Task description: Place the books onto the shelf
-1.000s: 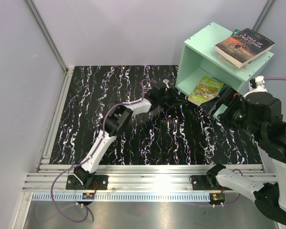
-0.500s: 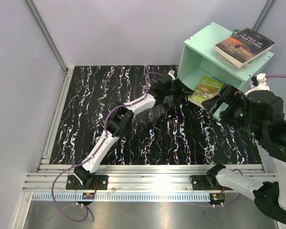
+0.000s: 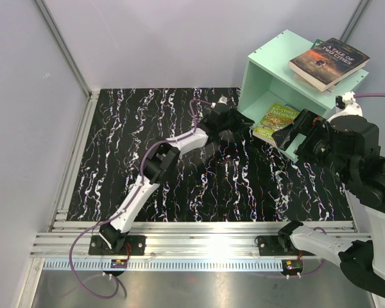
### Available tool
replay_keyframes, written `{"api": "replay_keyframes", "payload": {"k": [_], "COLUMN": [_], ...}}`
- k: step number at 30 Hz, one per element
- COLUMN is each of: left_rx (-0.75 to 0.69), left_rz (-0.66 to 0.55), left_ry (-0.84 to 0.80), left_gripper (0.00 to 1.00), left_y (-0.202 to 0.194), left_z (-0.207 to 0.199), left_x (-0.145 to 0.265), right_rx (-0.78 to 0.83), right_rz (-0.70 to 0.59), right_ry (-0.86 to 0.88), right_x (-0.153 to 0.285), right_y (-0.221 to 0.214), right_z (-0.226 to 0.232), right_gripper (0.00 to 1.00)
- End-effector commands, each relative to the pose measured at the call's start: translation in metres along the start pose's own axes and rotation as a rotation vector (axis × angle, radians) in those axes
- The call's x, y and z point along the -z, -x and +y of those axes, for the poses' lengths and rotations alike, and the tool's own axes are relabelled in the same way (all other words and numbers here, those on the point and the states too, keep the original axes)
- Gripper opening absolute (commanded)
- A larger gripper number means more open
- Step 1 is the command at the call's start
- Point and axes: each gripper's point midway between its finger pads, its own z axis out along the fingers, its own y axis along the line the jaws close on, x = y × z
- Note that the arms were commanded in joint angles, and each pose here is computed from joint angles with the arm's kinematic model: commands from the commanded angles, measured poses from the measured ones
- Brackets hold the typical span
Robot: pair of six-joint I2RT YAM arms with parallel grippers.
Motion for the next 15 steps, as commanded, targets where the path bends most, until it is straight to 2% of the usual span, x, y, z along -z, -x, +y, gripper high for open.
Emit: {"api": "replay_keyframes", "payload": {"k": [1, 4, 6, 7, 8, 13, 15], "left_rx": [-0.033, -0.019, -0.016, -0.025, -0.021, 0.044, 0.054], "left_rz": [-0.144, -0.17, -0.166, -0.169, -0.166, -0.135, -0.122], "left_ry": [-0.112, -0.119, -0.087, -0.112, -0.099, -0.088, -0.102], "left_gripper": [0.2, 0.2, 0.2, 0.2, 0.21, 0.22, 0.22], "left_y": [0.049, 0.058, 0.057, 0.06, 0.06, 0.042, 0.032], "left_z": [-0.054, -0.056, -0.042, -0.056, -0.051, -0.021, -0.026], "left_x": [0.017, 0.014, 0.006, 0.006, 0.003, -0.023, -0.029], "right_rx": [0.089, 0.102, 0.114, 0.115, 0.121, 0.144, 0.156], "right_rz": [0.08, 0.076, 0.076, 0.074, 0.075, 0.08, 0.085], "right_ry": [-0.117, -0.12, -0.124, -0.128, -0.127, -0.142, -0.147], "right_x": [0.008, 0.009, 0.01, 0.01, 0.009, 0.009, 0.008], "right_y": [-0.018, -0.017, -0.017, -0.016, -0.016, -0.016, -0.016], "right_z": [-0.031, -0.032, -0.033, -0.034, -0.034, -0.036, -0.037], "right_gripper": [1.0, 1.0, 1.0, 1.0, 1.0, 1.0, 1.0]}}
